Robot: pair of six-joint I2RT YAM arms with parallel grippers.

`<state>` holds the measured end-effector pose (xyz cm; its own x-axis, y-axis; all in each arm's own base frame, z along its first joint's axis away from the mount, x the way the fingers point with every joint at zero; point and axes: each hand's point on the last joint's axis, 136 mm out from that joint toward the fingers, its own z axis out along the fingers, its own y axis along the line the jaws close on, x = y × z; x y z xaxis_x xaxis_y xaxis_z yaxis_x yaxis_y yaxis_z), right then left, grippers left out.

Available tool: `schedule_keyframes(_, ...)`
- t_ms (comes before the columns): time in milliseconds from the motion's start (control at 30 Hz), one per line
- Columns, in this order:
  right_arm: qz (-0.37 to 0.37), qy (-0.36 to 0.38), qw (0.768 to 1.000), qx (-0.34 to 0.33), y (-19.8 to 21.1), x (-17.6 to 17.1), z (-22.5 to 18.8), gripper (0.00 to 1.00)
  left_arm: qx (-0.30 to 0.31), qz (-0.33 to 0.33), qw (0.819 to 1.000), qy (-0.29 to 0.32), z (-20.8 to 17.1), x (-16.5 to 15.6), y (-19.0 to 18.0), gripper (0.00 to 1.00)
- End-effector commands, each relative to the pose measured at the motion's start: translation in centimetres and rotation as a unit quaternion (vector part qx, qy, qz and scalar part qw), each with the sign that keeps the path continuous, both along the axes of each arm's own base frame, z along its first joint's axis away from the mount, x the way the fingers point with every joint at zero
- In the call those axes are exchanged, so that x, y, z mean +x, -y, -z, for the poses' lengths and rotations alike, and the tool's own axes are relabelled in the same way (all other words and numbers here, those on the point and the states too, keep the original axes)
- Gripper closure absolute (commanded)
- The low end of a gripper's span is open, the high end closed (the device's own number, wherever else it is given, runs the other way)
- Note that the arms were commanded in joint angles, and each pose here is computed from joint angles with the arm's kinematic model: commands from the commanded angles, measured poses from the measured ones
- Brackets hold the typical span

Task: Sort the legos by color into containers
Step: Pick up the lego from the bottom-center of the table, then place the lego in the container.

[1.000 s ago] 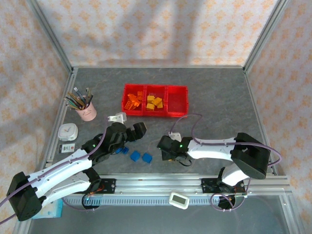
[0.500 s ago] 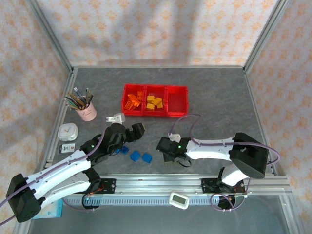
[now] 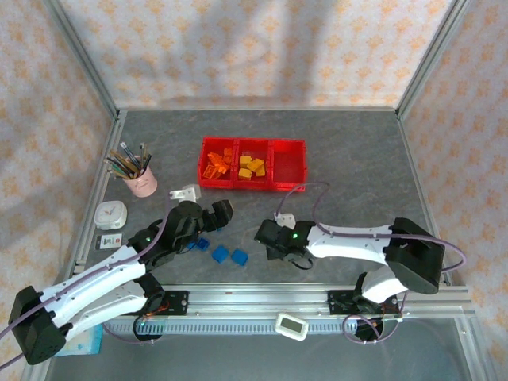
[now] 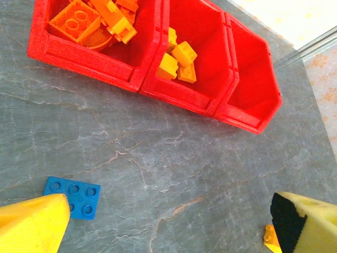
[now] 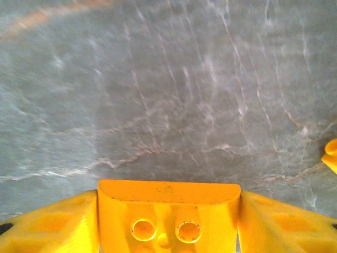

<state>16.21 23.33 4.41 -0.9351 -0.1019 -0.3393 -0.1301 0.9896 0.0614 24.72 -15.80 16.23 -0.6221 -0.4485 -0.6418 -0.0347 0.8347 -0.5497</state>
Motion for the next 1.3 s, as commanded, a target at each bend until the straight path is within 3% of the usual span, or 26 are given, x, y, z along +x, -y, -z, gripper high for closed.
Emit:
schedule_keyframes(0, 0.006, 0.053, 0.999, 0.005, -0.3, 3.2, -3.3, 0.38, 0.019, -0.02, 0.999, 0.016, -1.3, 0.3, -1.5, 0.01)
schedule_keyframes(467, -0.003, 0.178, 0.984, 0.026, -5.6, 20.2, -10.2, 0.37, 0.03, -0.064, 0.997, 0.035, -3.2, 2.1, -5.2, 0.01)
schedule_keyframes(700, -0.001, 0.185, 0.982, 0.025, -7.5, 26.9, -9.3, 0.38, 0.035, -0.069, 0.996, 0.036, -3.3, 3.1, -5.4, 0.01)
schedule_keyframes(867, 0.006, 0.182, 0.983, 0.016, -8.0, 30.0, -8.1, 0.37, 0.036, -0.068, 0.996, 0.033, -3.2, 3.5, -5.3, 0.01)
schedule_keyframes(967, 0.003, 0.183, 0.983, 0.025, -8.7, 30.8, -8.3, 0.31, 0.036, -0.067, 0.997, 0.033, -3.1, 3.5, -5.3, 0.01)
schedule_keyframes(1267, 0.008, 0.213, 0.976, 0.049, -7.8, 29.7, -12.9, 0.18, 0.033, -0.056, 0.997, 0.037, -3.7, 3.6, -4.9, 0.01)
